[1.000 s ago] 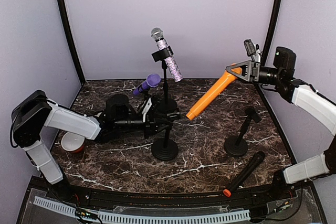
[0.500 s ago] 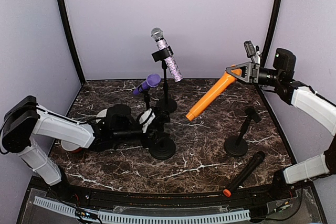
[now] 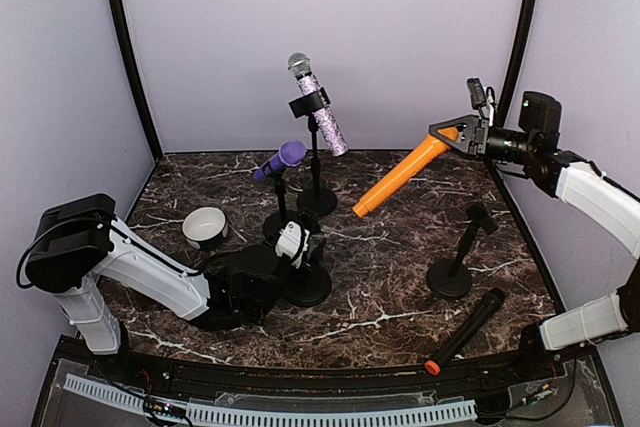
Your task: Attach the microphones to the stand
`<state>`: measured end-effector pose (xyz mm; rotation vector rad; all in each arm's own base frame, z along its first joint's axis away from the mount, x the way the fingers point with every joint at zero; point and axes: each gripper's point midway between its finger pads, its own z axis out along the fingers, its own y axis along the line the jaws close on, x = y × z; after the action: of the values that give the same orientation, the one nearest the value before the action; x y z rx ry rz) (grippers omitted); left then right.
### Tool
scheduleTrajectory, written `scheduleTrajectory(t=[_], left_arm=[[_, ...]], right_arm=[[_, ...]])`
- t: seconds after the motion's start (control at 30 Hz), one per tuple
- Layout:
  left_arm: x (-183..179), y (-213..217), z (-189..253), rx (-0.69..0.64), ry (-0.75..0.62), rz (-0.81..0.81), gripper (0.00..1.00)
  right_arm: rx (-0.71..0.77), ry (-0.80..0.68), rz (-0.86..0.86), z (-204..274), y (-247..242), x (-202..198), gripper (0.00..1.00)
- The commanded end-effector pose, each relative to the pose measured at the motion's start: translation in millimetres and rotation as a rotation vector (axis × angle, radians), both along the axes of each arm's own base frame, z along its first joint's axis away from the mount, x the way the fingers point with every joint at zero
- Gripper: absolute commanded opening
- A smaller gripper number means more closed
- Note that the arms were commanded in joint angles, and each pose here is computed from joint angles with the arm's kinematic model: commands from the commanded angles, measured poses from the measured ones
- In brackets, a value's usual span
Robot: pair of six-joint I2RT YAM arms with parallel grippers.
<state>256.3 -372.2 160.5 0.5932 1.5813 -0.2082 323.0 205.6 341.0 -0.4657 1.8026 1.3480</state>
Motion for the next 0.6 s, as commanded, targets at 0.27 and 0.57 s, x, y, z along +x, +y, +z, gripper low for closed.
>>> scheduleTrajectory(t=[0.27,0.57], left_arm=[[17,36,37,-0.182,-0.054,0.305,0.67],[7,45,19,-0.202,0.020,0.252,0.58]], right_arm=[[-0.004,-0.058,-0.004,17,6,0,0.00],[0.015,-0.049,0.008,18,8,0,0.00]])
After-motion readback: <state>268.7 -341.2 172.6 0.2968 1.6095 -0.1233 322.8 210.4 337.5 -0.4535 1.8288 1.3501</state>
